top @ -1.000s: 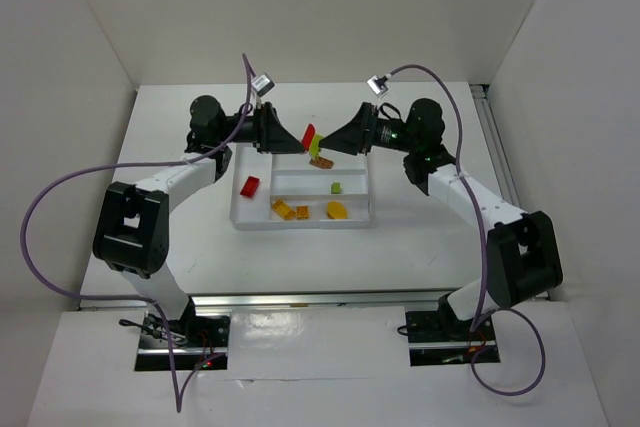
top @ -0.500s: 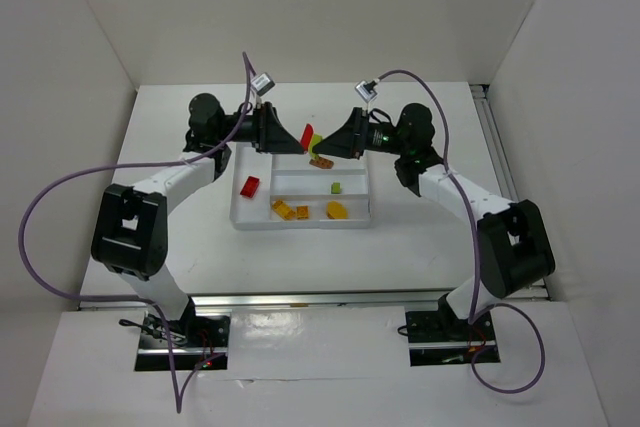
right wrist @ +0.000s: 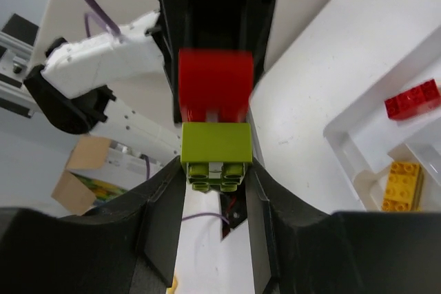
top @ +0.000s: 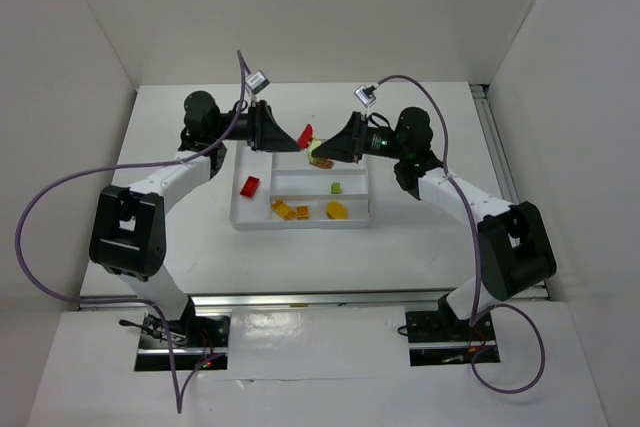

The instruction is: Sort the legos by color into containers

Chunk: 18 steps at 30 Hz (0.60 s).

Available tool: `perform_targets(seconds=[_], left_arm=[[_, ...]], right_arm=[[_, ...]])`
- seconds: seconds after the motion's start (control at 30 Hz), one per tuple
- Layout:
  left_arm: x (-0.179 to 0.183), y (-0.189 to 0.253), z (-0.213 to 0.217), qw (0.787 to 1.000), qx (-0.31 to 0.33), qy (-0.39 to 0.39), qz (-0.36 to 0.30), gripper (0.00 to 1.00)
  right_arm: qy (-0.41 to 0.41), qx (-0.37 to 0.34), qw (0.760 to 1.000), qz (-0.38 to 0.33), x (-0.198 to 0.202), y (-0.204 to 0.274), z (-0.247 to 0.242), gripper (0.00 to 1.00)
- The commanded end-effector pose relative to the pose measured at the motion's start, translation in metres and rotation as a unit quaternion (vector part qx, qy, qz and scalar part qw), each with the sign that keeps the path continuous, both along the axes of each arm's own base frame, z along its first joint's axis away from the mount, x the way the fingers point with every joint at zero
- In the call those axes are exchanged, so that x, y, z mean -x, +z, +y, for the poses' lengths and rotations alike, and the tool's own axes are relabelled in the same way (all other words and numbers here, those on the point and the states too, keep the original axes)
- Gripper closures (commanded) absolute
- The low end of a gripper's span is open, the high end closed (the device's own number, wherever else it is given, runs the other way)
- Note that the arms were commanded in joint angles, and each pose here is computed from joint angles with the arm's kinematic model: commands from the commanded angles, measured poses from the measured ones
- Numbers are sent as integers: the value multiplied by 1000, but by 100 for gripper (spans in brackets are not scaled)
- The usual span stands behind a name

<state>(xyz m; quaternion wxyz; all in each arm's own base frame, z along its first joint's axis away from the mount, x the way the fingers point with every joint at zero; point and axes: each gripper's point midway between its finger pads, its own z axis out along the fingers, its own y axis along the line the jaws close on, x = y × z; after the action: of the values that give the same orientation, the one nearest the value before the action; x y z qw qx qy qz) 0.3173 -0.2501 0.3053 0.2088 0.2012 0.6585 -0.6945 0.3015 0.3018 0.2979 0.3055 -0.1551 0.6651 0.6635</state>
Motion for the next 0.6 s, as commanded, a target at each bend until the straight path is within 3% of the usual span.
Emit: perform_targets(seconds=[0.0, 0.1, 0.27, 0.37, 0.4, 0.43, 0.47, 0.57], left_arm=[[-9, 28, 24, 998, 11, 38, -48, 100], [-19, 23, 49, 996, 11, 81, -38, 100], [-20, 18, 55, 995, 12, 95, -23, 100], [-31, 1, 56, 990, -19, 136, 15, 100], [-38, -9, 59, 985, -45, 162, 29, 100], [-62, -13, 63, 969, -97, 226, -37, 100], [-53, -34, 64, 960, -148, 237, 24, 100], [-47, -37, 65, 952, -155, 262, 21, 100]], right_arm=[[-9, 25, 1000, 8, 8, -19, -11, 95], [-24, 51, 998, 28, 10, -37, -21, 95], [-46, 83, 995, 36, 11, -55, -33, 96], [-112, 169, 978, 52, -10, -78, -47, 96], [-179, 217, 958, 60, -30, -94, -59, 96], [-201, 269, 939, 67, -34, -104, -67, 96], [-266, 323, 906, 65, -48, -117, -78, 96], [-307, 399, 861, 76, -54, -140, -80, 96]])
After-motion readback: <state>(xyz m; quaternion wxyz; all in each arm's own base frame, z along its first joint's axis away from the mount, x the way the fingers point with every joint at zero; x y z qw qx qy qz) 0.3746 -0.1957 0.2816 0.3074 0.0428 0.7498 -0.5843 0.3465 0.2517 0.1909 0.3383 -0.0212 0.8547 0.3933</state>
